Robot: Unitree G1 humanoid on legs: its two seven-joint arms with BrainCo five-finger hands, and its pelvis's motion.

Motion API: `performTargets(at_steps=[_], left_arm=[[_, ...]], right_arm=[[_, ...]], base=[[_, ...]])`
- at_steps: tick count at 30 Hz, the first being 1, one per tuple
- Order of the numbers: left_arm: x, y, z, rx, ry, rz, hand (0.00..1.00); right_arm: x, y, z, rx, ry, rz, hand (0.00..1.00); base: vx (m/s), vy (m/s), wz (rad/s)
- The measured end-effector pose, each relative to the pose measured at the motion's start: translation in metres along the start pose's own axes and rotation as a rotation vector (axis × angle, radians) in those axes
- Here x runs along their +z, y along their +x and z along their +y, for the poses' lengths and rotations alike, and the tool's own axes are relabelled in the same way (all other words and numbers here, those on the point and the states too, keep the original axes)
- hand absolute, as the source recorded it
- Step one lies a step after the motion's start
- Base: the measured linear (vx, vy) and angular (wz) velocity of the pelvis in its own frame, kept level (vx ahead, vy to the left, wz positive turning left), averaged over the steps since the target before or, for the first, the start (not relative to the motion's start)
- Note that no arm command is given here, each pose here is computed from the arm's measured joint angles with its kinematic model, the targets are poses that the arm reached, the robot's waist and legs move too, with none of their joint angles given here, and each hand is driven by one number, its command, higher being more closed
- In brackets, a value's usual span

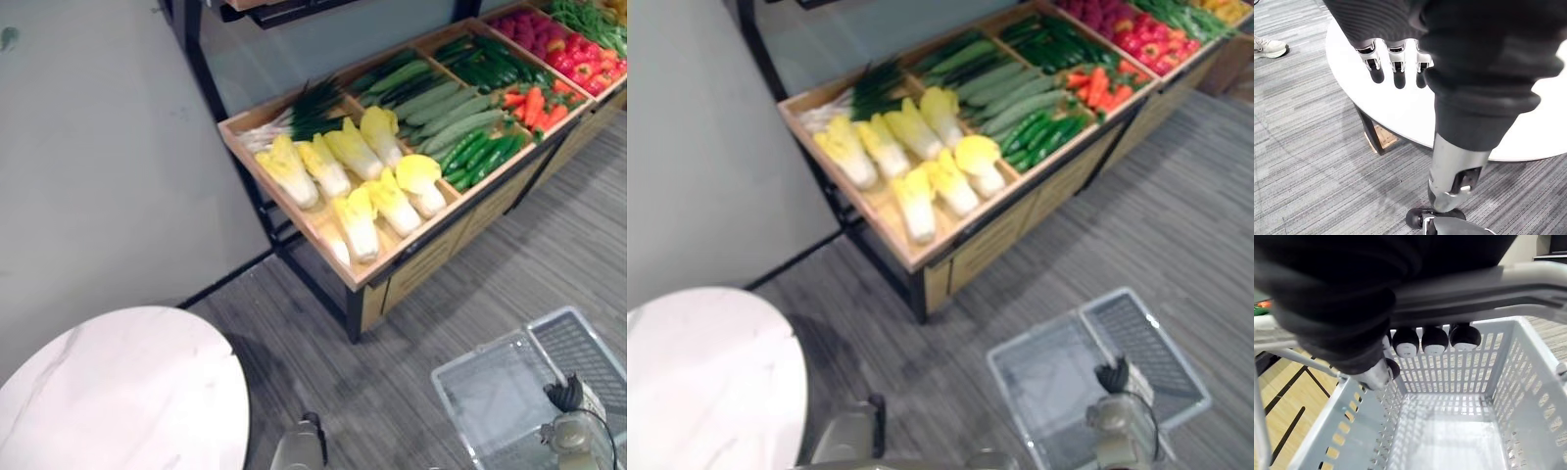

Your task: Pick vegetable in the basket

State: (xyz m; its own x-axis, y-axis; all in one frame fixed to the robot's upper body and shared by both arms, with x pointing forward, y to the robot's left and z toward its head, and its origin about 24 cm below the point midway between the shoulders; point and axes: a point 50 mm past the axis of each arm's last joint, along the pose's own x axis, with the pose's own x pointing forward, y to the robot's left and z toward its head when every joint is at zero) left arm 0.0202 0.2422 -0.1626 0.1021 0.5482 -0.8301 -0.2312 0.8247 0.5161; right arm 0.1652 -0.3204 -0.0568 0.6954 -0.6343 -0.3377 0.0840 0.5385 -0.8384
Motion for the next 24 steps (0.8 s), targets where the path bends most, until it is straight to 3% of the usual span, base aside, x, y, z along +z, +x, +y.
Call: performTargets(at_steps=[7, 14, 19, 24], left_arm=[[0.006, 0.004, 0.012, 0.023, 0.046, -0.030, 0.00], [0.019, 0.008, 0.027, 0.068, 0.010, -0.065, 0.00], [0.016, 0.000, -0.002, -0.004, -0.016, -0.042, 0.00], [0.012, -0.001, -0.004, -0.009, -0.015, -0.029, 0.00]], right_arm=[[0.016, -0.004, 0.016, 0.052, -0.059, -0.072, 1.00], [0.014, -0.013, 0.034, 0.107, -0.042, -0.049, 1.00], [0.009, -0.006, 0.022, 0.075, -0.071, -0.037, 1.00], [-0.002, -0.010, 0.022, 0.080, -0.080, -0.014, 1.00]], base=[[0.14, 0.146, -0.56], [0.23, -0.161, 0.03], [0.15, -0.267, -0.09], [-0.04, -0.096, 0.29]])
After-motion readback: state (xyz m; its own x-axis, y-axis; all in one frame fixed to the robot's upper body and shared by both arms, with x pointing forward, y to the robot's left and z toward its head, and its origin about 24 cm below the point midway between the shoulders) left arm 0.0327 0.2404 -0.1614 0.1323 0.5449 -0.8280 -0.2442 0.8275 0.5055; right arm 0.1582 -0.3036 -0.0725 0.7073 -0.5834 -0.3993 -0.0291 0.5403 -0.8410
